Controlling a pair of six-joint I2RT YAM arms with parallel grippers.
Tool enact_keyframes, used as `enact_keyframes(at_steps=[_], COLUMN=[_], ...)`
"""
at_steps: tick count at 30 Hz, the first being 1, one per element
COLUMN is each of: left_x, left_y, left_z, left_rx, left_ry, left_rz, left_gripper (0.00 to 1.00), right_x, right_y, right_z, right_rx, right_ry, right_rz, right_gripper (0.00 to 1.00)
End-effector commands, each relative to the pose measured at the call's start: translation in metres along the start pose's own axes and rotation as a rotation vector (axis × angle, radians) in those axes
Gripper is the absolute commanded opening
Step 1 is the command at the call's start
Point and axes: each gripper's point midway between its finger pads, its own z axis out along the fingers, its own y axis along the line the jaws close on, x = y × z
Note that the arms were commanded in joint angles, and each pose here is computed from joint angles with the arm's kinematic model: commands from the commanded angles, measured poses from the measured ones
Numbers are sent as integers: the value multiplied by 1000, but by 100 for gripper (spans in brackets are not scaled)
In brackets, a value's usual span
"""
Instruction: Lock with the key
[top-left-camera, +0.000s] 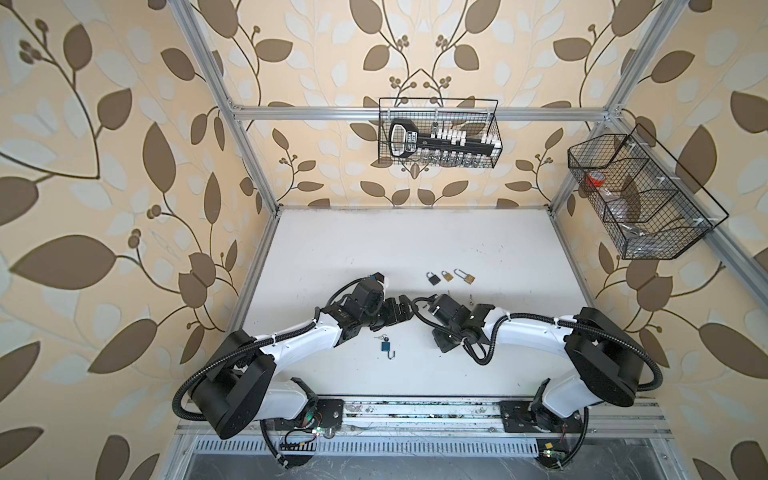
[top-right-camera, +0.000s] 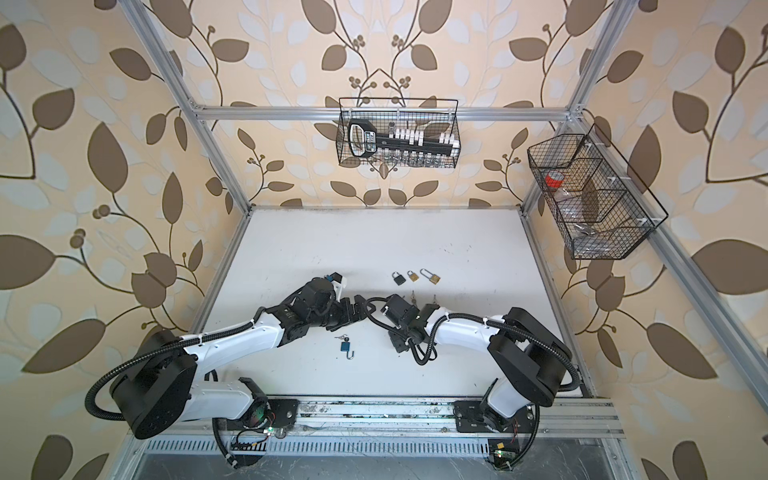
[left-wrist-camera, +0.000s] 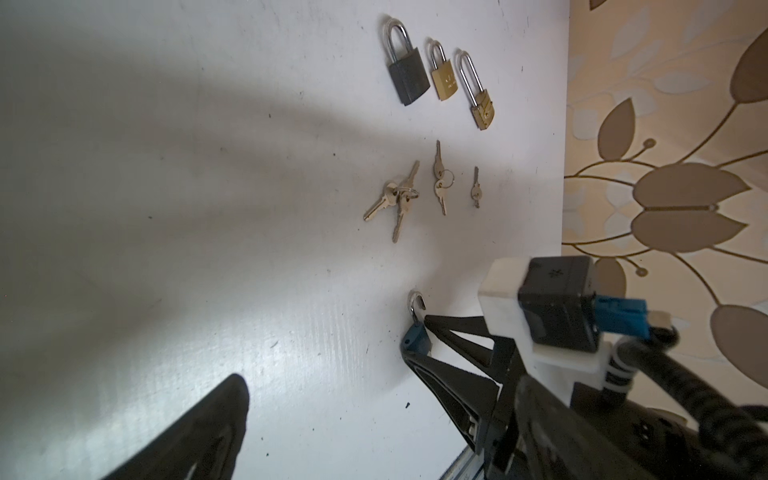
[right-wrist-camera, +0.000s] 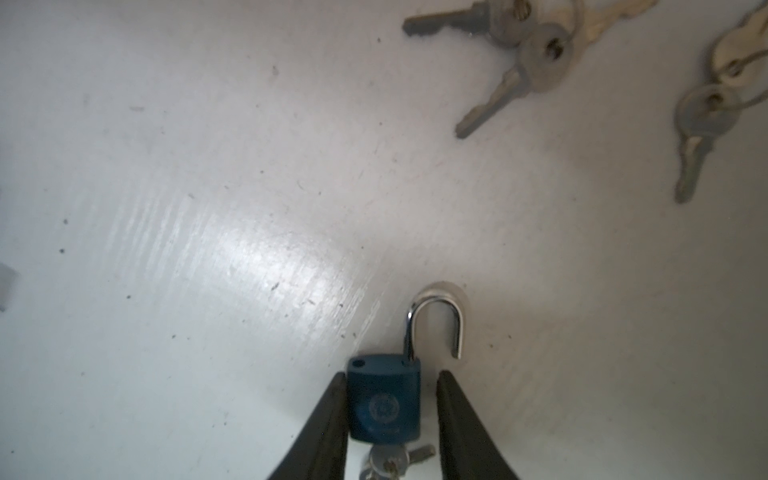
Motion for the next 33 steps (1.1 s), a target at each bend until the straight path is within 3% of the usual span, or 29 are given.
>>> enact_keyframes(at_steps=[1, 6, 11, 21, 26, 33], left_x=[-7, -9, -21, -73, -93, -110], left_y=[-8, -7, -10, -62, -87, -127], left_z=[-7, -8, -16, -64, -87, -109], left_rx=[39, 37, 41, 127, 158, 266], left_ry=[-22, -26, -52, -207, -271, -297], left_rz=[1, 0, 16, 219, 258, 324], left_gripper=[99, 99, 99, 99, 99, 97], right_x=[10, 12, -6, -78, -105, -140], right_y=[-1, -1, 1, -4, 5, 4], right_z=[6, 3, -16, -106, -147, -181], right_rx=[14, 6, -13, -171, -221, -270], right_ry=[41, 39, -49, -495, -657, -784], right_rz=[-18, -15, 0, 59, -62, -108], right_gripper=[33, 25, 20, 0, 0, 0])
